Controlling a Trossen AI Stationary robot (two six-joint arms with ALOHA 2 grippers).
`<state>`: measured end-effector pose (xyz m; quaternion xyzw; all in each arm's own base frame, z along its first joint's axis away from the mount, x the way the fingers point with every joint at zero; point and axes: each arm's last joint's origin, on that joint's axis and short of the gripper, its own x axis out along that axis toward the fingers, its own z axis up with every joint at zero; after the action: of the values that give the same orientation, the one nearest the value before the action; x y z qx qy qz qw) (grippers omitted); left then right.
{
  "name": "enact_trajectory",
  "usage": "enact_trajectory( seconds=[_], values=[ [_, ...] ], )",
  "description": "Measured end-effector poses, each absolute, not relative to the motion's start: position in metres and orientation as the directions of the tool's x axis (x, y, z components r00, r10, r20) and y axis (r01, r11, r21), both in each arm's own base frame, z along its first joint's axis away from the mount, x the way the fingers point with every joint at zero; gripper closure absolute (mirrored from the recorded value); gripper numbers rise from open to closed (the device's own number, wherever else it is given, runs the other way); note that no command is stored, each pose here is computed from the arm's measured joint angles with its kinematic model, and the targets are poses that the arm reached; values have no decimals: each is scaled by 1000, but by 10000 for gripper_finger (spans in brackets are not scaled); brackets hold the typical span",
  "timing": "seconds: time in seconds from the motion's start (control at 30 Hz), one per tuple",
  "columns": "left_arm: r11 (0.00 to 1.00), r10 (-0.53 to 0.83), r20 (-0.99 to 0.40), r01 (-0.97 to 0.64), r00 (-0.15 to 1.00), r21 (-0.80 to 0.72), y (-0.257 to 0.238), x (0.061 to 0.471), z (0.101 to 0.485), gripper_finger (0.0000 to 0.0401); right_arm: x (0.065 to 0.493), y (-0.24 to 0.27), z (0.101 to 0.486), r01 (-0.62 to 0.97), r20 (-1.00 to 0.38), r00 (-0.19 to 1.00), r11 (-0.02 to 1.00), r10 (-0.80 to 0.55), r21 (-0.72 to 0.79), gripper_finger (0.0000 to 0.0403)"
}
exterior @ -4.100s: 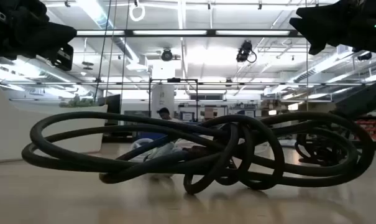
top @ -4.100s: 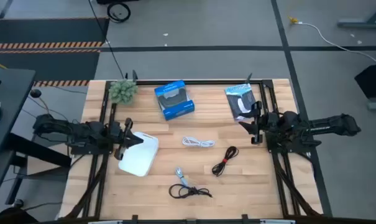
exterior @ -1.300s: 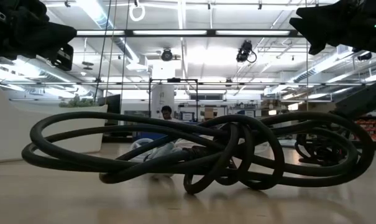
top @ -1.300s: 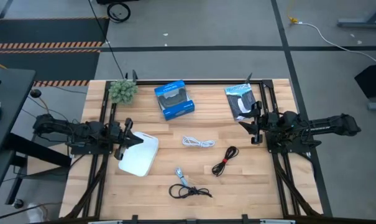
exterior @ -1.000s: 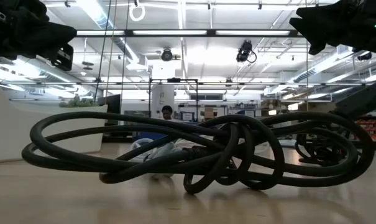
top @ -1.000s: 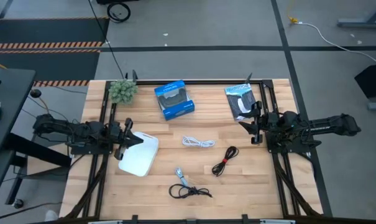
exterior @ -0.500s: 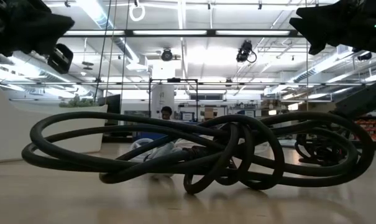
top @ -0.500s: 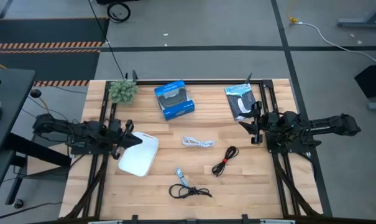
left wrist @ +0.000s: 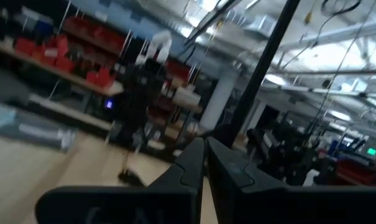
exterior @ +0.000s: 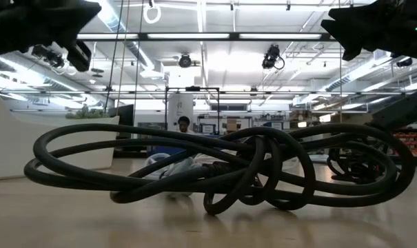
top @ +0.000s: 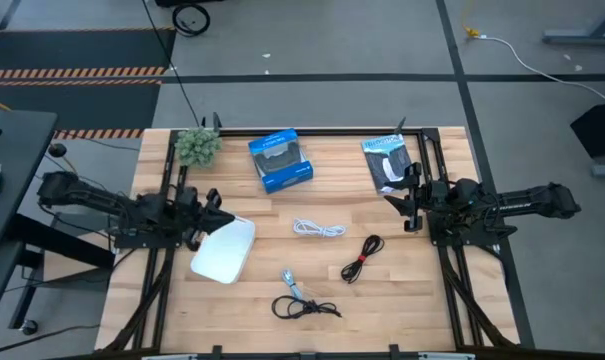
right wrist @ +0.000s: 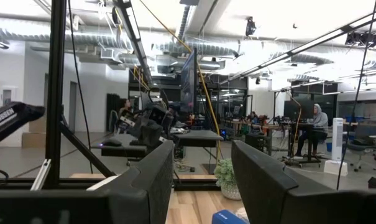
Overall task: Pick and place USB-C Cables
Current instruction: Put the white charger cable into the white bin
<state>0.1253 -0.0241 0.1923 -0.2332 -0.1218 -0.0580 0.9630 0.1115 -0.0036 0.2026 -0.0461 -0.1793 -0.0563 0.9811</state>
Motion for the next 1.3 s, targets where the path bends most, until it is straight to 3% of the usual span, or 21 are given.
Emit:
enact_trajectory(
  seconds=[0.43,0.9,1.3],
  values=[
    [821,-100,21,94,995,-563,-37,157,177,374,112,-4,203,127,357,929,989,-94,-70,234],
    [945,-117,-60,93,991,-312,-64,237,213,374,112,-4,202,127,357,930,989,-94,-70,234],
    [971,-69,-375,-24,925,-239,-53,307,191,364,112,-4,202,127,357,930,989,-94,-70,234]
  ],
)
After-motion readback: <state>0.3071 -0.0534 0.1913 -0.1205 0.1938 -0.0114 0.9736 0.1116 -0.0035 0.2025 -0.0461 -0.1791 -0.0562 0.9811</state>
